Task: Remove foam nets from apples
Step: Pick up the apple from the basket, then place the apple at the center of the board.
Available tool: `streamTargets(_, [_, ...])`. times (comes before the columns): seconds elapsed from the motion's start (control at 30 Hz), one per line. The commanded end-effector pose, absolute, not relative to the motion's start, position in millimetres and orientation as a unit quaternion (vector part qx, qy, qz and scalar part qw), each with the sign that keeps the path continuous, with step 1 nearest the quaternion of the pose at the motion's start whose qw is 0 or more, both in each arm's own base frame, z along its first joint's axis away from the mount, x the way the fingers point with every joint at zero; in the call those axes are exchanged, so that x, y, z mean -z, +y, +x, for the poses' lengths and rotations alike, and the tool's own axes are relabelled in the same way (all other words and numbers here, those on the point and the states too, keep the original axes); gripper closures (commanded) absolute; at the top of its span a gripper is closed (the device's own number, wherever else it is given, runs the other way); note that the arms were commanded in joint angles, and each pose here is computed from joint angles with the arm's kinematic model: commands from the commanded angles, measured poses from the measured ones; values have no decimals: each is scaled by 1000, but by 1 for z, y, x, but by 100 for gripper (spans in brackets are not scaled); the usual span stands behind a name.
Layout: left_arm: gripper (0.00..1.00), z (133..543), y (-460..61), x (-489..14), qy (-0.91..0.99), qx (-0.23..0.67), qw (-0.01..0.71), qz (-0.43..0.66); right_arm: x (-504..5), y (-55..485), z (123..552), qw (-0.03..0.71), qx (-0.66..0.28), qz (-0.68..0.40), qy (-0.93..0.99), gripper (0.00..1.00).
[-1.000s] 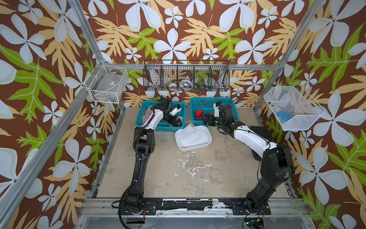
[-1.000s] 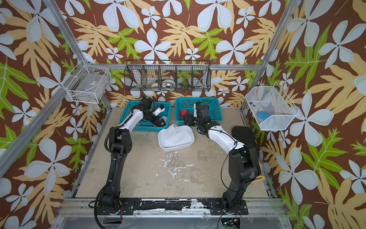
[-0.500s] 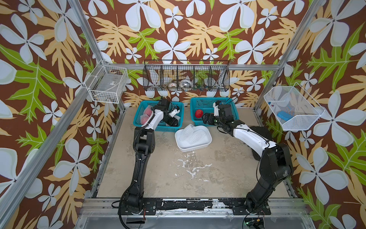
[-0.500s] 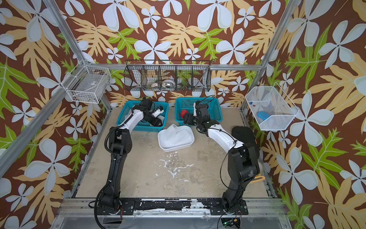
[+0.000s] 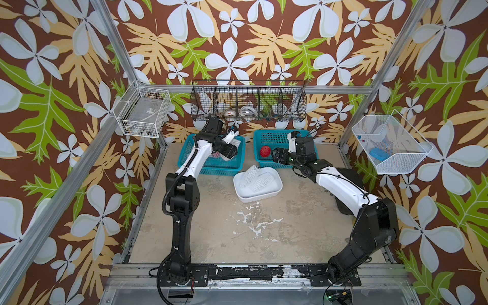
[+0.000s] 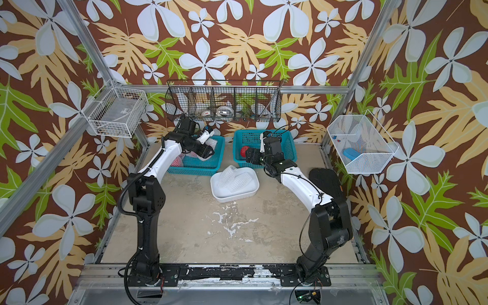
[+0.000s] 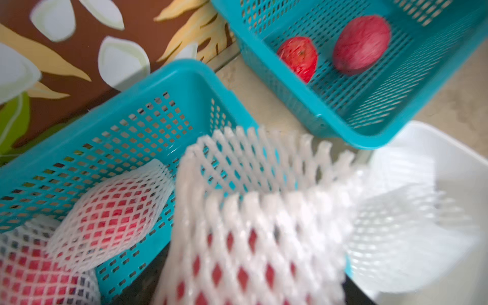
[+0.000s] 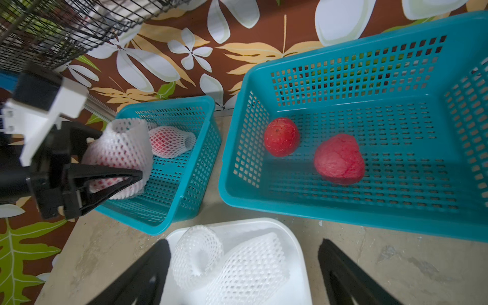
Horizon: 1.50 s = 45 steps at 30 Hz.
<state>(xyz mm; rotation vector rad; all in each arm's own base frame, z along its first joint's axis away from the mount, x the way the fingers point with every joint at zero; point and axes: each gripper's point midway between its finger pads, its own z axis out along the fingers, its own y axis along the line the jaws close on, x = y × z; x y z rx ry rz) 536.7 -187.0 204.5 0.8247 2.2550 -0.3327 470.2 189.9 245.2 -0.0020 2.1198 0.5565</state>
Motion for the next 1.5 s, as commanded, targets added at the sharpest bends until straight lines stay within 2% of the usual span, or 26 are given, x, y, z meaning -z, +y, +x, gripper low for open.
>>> streamTargets(0.0, [28,521,-206,-256,840,163,423,300,-259,191,464,468,-246,4,849,10])
streamTargets(0.1, [27,489,-223,-297,804,205,486,275,-265,190,453,475,-255,4,842,10])
streamTargets(0.2, [27,436,-244,-316,750,277,537,270,-266,181,438,481,-246,7,841,10])
streamTargets(0.33, [26,356,-262,-315,680,362,582,262,-260,162,410,488,-218,9,845,10])
streamTargets(0.5, [24,256,-292,-260,655,403,558,312,-239,142,382,485,-187,12,854,9])
streamTargets(0.63, [23,201,-316,-213,644,401,537,369,-212,140,372,476,-187,13,859,9])
streamTargets(0.87, [23,202,-333,-163,646,403,522,384,-182,141,373,456,-186,18,870,10])
streamTargets(1.03, [21,207,-343,-147,636,408,528,388,-179,145,364,458,-183,-3,870,10])
streamTargets(1.2, [20,219,-345,-118,649,384,533,383,-165,145,355,441,-179,-16,879,10])
streamTargets(1.47, [18,231,-350,-101,647,356,550,390,-155,145,351,432,-177,-18,884,10])
